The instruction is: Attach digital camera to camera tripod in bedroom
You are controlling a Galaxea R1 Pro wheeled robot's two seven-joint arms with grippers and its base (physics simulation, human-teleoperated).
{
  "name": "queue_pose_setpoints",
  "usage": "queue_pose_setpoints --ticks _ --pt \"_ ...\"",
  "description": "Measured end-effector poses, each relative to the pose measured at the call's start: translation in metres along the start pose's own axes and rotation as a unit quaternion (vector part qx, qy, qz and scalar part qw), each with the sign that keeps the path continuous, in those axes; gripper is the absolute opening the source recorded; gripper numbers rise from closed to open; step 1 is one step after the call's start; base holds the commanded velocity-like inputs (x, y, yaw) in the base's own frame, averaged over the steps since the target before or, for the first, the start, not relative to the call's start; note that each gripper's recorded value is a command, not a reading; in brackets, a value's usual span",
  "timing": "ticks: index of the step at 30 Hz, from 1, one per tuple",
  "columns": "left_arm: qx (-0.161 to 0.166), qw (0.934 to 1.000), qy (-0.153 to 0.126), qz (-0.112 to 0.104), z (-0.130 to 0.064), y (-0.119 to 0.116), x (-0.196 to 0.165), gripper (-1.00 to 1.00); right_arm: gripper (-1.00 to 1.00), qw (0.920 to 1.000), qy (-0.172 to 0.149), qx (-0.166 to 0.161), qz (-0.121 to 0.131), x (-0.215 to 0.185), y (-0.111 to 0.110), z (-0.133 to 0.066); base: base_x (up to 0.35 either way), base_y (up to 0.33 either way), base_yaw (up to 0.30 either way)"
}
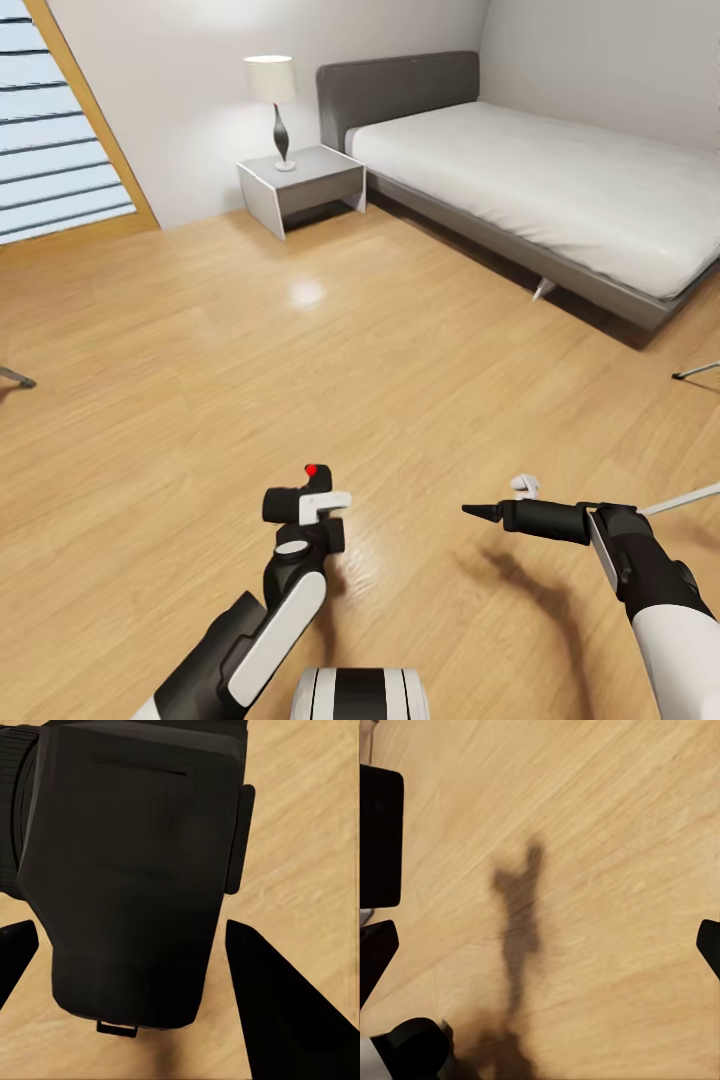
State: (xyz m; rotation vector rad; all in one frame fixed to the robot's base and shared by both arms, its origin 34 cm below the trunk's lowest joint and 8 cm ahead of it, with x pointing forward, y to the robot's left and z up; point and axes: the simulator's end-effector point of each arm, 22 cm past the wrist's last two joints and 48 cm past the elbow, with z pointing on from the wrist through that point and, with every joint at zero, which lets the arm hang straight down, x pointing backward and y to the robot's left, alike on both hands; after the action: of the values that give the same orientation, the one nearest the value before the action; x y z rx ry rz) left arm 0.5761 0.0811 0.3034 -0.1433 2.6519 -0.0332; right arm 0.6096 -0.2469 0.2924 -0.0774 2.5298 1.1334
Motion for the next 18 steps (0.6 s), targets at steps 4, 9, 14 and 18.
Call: queue_pose_setpoints --ticks 4,9,14,18 --pt "0.008 0.9997 -0.020 -0.013 -0.006 -0.002 -0.012 -1.00 1.00 1.0000 -0.006 -0.001 -0.006 -0.007 0.007 -0.004 0.000 0.000 0.000" --pt "0.024 0.9988 -0.037 -0.022 -0.014 -0.007 -0.024 -1.00 1.00 0.9998 -0.013 -0.002 -0.013 -0.015 0.015 -0.010 0.000 0.000 0.000" --pt "0.072 0.9962 -0.030 -0.038 -0.019 -0.017 -0.026 -1.00 1.00 0.9996 -0.020 -0.004 -0.019 -0.023 0.022 -0.016 0.000 0.000 0.000" --pt "0.157 0.9820 -0.011 -0.104 -0.015 0.003 -0.034 -1.00 1.00 0.9992 -0.030 -0.006 -0.027 -0.036 0.032 -0.025 0.000 0.000 0.000"
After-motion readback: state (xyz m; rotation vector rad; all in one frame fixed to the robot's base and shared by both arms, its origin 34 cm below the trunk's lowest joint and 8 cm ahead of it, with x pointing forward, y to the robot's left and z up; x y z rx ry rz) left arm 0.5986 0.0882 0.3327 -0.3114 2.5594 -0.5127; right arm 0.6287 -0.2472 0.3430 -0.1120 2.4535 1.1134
